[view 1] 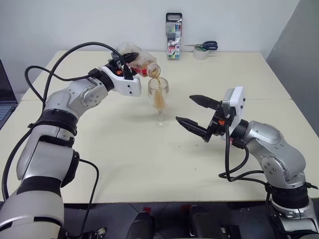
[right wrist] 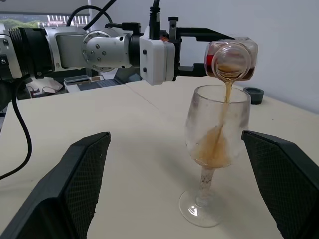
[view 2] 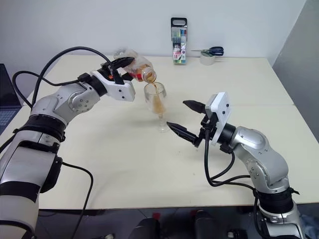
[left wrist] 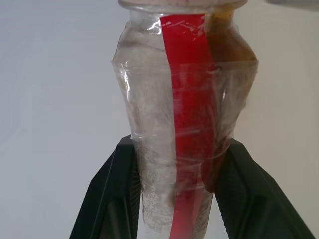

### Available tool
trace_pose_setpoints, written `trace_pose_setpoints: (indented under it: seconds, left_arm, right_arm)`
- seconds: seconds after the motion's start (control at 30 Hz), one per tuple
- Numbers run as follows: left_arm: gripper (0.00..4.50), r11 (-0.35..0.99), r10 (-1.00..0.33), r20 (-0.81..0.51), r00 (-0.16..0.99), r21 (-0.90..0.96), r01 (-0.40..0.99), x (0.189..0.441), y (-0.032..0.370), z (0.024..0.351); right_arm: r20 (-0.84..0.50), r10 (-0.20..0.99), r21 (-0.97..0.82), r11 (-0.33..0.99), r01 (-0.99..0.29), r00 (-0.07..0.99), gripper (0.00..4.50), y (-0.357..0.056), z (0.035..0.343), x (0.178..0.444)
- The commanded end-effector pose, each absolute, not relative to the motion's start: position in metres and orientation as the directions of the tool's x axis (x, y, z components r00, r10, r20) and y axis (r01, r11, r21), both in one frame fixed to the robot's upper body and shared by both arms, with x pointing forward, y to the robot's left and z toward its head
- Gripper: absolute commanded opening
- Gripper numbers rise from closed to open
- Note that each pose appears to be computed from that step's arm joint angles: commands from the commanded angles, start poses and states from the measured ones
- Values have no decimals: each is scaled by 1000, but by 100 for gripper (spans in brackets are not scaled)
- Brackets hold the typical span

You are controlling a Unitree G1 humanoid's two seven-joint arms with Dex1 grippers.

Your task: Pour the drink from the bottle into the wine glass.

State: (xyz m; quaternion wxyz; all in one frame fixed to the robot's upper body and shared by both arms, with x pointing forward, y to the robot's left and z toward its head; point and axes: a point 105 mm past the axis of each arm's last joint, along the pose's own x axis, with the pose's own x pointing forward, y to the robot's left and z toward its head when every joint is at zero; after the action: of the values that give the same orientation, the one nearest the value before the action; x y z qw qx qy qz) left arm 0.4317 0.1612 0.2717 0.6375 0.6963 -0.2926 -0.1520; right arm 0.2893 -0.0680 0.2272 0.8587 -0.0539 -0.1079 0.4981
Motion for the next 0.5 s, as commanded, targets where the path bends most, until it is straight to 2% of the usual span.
trace_pose_setpoints:
  seconds: [0.03,0.5]
  left_arm:
    - [168,-7,-604,234,762,954,-298,428,163,301]
    - [168,-23,-603,238,761,949,-314,428,165,306]
  right_arm:
    - [165,868,-234,496,-836,469,450,-66,235,283]
    - [175,873,-232,485,-843,454,450,-66,231,280]
